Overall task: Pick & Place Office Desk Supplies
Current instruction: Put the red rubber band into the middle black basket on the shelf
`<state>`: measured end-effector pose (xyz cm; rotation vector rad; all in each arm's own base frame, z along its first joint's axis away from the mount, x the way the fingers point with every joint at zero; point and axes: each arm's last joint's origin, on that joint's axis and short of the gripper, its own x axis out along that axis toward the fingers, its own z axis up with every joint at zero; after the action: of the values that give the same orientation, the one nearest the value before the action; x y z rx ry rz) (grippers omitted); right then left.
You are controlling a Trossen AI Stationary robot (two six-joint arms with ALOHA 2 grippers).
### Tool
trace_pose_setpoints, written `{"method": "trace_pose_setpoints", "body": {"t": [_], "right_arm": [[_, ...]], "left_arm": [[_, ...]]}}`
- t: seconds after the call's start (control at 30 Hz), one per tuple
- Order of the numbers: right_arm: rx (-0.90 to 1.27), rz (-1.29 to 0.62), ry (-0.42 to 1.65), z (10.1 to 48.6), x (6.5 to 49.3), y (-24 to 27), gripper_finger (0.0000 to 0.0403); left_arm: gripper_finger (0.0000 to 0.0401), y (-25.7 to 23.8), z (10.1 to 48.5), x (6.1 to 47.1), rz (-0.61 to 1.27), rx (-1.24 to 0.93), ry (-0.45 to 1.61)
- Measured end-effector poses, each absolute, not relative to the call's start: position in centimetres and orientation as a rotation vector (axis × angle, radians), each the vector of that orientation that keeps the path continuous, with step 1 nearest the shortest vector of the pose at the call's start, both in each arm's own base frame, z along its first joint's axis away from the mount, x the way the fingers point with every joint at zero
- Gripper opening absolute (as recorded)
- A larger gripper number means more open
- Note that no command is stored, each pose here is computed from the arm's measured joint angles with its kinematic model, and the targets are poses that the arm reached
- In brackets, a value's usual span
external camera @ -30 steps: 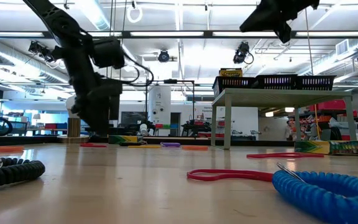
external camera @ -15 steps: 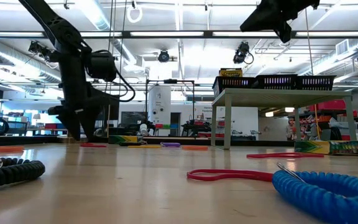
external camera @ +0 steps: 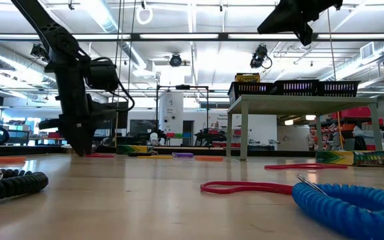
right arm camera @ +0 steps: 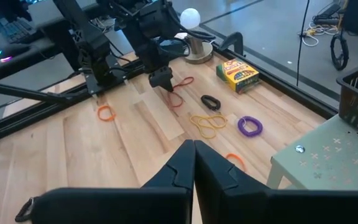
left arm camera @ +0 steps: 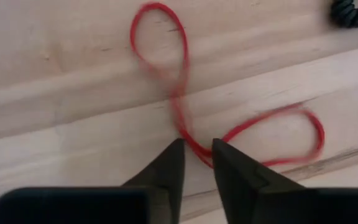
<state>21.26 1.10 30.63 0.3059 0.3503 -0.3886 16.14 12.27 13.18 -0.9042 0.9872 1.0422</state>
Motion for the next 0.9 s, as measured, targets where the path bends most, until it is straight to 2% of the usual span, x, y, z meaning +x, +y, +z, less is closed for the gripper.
{"method": "trace_pose_setpoints", "body": {"t": [0.17, 0.23, 0.53, 0.9], "right_arm": [[0.299, -0.388, 0.352, 30.6, 21.3, 1.1, 0.0009], [0.298, -0.388, 0.352, 30.6, 21.3, 1.1, 0.0009], [0.309, -0.386, 0.351, 30.6, 21.3, 1.2, 0.0009], [0.329, -0.339, 0.378, 30.1, 21.5, 1.4, 0.0011]], "left_arm": [[0.0021, 12.5, 13.5, 16.4, 1.005, -0.842, 1.004], [0.0008, 12.5, 13.7, 16.5, 0.992, -0.82, 1.004], [0.0005, 11.7, 16.1, 16.9, 0.878, -0.661, 0.908], [0.0006, 7.2, 19.6, 22.1, 0.443, -0.431, 0.557]]}}
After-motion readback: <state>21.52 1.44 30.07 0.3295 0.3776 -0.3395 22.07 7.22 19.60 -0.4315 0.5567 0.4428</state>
